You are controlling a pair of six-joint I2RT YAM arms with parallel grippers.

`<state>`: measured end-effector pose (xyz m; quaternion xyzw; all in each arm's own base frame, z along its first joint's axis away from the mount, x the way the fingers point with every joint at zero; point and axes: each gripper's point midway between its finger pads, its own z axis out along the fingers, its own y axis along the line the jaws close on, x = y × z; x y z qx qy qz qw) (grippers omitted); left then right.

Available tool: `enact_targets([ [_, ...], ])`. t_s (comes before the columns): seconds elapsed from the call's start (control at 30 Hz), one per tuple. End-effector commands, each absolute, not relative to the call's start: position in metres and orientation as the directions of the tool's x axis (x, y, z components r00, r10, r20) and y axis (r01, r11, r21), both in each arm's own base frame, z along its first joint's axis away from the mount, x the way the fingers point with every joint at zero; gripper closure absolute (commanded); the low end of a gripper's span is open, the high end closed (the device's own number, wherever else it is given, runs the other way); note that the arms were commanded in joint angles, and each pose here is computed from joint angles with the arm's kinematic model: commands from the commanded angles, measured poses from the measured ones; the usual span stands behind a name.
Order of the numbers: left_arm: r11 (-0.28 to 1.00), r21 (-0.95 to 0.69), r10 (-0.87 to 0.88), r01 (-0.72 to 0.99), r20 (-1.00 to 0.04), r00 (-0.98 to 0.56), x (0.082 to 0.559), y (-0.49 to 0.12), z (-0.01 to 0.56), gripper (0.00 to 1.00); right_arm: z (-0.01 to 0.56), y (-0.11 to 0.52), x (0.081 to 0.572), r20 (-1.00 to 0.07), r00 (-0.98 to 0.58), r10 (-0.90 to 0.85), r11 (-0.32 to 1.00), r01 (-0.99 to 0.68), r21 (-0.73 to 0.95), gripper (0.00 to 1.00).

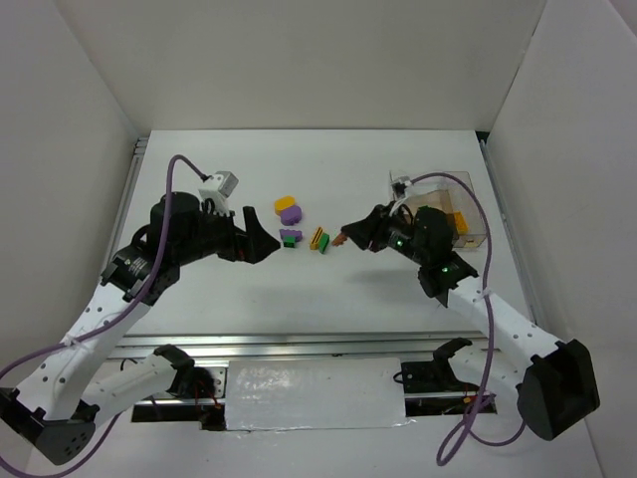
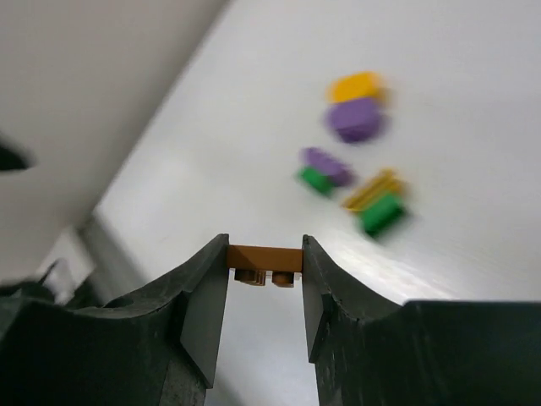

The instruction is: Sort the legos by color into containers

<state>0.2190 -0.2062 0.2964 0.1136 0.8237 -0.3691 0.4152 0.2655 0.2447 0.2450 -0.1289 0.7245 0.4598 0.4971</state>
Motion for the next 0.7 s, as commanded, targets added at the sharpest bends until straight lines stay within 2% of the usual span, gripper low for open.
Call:
enact_targets([
  [0.0,0.899,-0.348,-0.134,0.266,-0.798,-0.588,0.238,-0.149,0.274,0.0,0.214,0.162,0.321,-0.867,-0.373,0.329,0.847,-0.289,0.446,1.0],
  [0.13,0.903,-0.326,-0.087,0.281,-0.778,-0.622,0.236,-0.151,0.244,0.01,0.186,0.078,0.36,-0.835,-0.343,0.43,0.901,0.104,0.422,1.0],
  [0.27,0.905,-0.313,-0.062,0.288,-0.768,-0.638,0.235,-0.149,0.232,0.0,0.173,0.008,0.369,-0.848,-0.25,0.468,0.839,0.427,0.337,1.0],
  [0.43,0.902,-0.306,-0.06,0.304,-0.787,-0.614,0.233,-0.147,0.234,0.01,0.164,-0.02,0.384,-0.856,-0.229,0.463,0.79,0.546,0.281,1.0],
  [0.67,0.898,-0.306,-0.047,0.315,-0.779,-0.626,0.231,-0.149,0.229,0.0,0.148,-0.028,0.396,-0.842,-0.257,0.474,0.785,0.557,0.272,1.0],
])
